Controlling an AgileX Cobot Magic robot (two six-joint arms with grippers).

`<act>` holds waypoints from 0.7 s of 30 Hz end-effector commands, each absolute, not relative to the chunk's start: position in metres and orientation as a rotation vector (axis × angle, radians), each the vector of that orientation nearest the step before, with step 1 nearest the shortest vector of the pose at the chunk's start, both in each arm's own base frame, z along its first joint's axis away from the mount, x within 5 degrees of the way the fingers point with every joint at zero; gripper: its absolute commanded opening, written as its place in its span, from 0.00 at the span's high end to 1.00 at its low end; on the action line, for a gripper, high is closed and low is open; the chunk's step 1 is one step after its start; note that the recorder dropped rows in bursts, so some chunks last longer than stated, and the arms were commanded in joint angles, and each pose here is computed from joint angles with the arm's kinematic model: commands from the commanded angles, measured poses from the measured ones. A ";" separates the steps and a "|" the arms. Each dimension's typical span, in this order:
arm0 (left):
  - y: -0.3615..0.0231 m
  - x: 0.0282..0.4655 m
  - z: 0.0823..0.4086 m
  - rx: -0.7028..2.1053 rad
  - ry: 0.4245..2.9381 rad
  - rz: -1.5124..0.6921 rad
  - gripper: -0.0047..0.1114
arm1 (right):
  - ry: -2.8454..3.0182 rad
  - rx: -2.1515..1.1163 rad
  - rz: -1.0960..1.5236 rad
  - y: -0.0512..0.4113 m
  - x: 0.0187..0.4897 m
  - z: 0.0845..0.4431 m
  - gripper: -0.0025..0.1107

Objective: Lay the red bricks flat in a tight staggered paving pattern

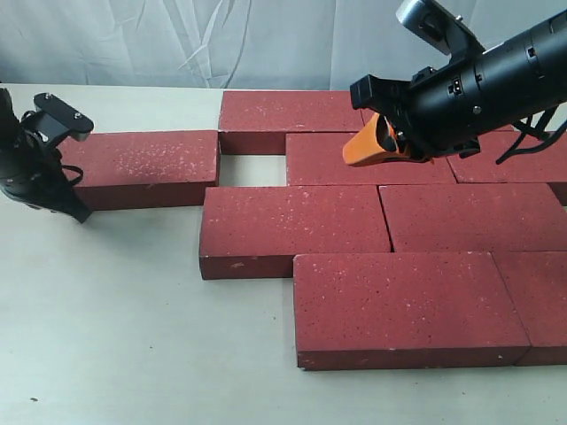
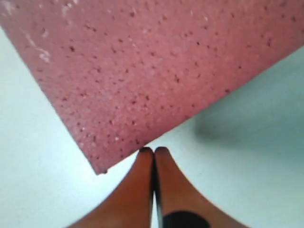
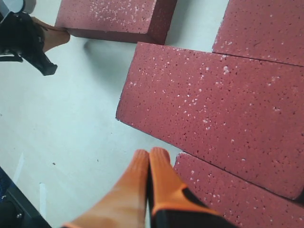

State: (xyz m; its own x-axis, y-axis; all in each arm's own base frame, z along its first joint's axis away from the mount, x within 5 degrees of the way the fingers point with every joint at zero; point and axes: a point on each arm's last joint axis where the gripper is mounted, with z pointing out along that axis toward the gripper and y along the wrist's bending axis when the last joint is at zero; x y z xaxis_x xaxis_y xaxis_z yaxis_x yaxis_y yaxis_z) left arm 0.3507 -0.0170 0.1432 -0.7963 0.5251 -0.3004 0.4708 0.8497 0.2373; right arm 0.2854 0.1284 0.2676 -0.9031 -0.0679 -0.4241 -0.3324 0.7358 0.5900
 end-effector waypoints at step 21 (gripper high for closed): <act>-0.112 0.374 0.228 0.388 2.470 -0.288 0.96 | 2.553 -0.326 0.958 0.127 0.284 0.269 0.98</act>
State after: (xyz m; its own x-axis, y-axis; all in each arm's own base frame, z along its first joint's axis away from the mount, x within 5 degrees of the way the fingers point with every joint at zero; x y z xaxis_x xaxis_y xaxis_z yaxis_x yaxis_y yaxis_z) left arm 0.3671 -0.0936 0.2297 -0.7774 0.2074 -0.5938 0.3211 0.9427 -0.0911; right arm 0.2855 0.1282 0.2675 -0.9022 -0.0692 -0.4257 -0.3335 0.7377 0.5870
